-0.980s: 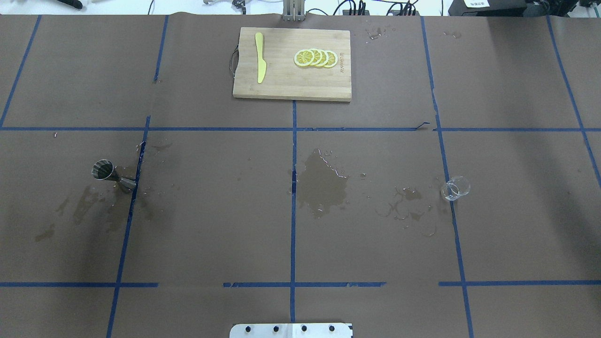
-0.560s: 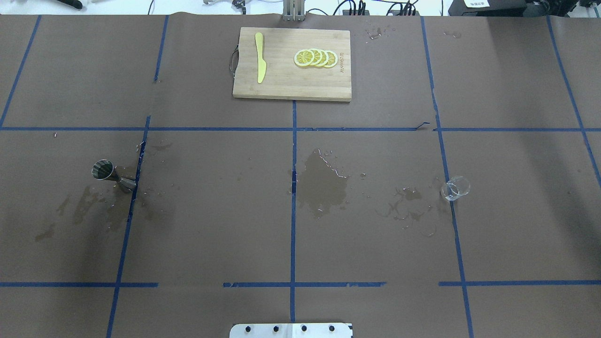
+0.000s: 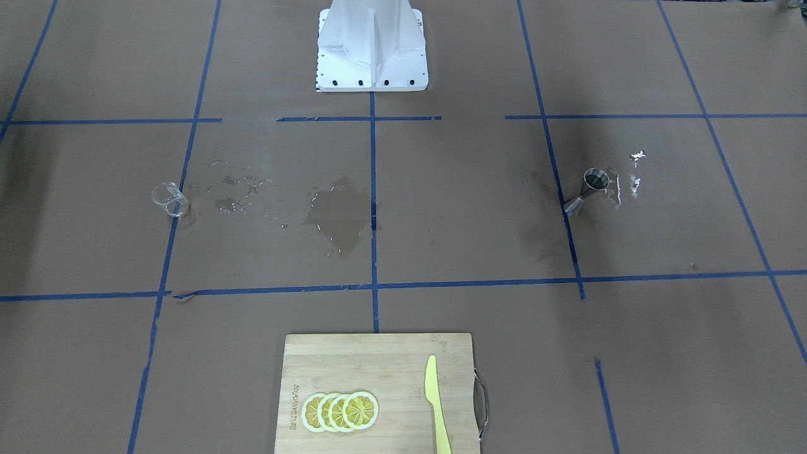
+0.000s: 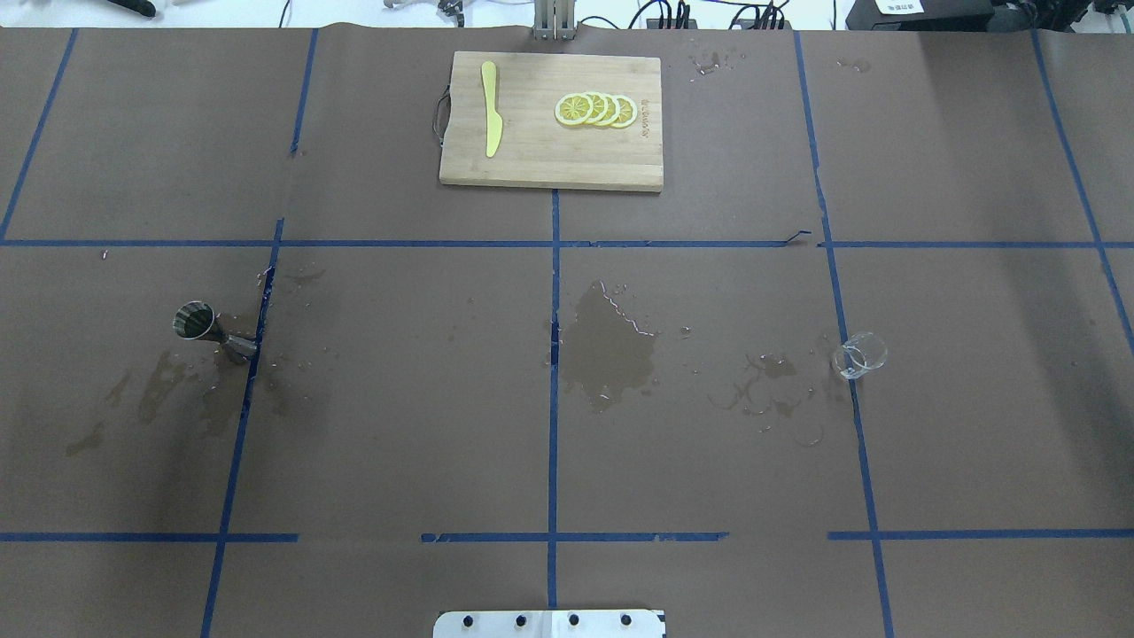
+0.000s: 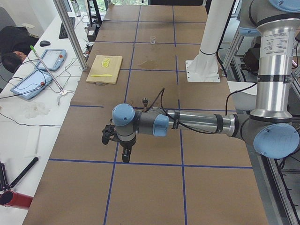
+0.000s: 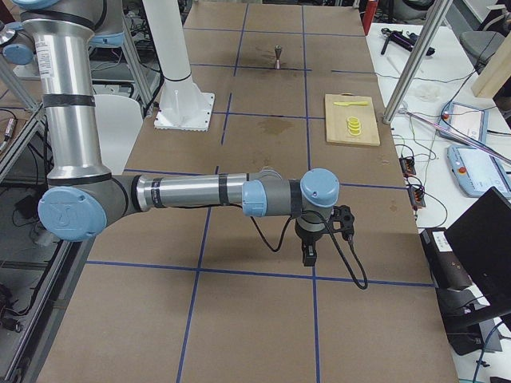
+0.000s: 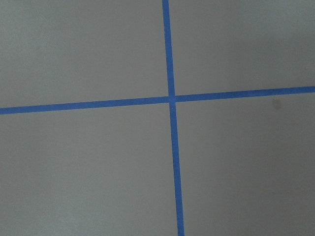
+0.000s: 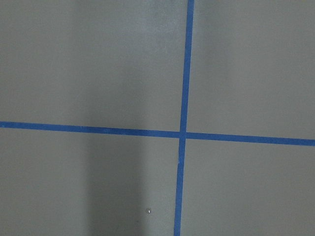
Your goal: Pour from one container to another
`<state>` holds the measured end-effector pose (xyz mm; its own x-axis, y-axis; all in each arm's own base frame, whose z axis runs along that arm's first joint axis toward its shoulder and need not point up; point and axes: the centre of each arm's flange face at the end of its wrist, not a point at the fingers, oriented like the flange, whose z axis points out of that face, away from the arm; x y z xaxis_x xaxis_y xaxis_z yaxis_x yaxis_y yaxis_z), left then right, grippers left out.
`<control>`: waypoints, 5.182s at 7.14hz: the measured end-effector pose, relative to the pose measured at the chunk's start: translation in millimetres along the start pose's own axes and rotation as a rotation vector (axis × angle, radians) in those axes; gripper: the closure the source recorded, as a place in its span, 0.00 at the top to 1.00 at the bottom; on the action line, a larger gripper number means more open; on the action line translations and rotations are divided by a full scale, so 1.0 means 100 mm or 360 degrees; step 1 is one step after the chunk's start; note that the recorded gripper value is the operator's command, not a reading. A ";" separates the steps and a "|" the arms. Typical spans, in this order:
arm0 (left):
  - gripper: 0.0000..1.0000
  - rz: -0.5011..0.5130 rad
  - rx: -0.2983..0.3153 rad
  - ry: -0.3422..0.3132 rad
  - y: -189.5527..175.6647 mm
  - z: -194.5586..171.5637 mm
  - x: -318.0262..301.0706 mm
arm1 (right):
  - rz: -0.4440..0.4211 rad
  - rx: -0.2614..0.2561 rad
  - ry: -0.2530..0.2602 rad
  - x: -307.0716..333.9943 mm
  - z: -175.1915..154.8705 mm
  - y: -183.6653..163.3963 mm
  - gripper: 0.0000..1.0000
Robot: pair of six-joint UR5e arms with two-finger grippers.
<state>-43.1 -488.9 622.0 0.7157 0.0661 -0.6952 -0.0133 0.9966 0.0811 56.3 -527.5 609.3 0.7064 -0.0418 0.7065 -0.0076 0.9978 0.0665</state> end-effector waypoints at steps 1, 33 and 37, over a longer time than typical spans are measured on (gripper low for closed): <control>1.00 -0.0001 0.0000 0.0000 0.01 0.00 0.00 | 0.0012 0.0005 0.0000 0.00 0.00 0.00 1.00; 1.00 0.0113 0.0179 0.0009 0.07 -0.04 -0.04 | 0.0111 0.0104 0.0009 0.22 -0.05 0.16 1.00; 1.00 0.0053 0.0187 0.0014 0.04 -0.07 -0.02 | 0.0117 0.0096 0.0009 0.24 -0.02 0.19 1.00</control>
<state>-49.4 -484.4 619.2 0.7101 0.0999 -0.6970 0.0453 0.9814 0.1868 74.7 -509.5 626.0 0.7064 0.0319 0.7071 -0.1021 0.9931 0.0571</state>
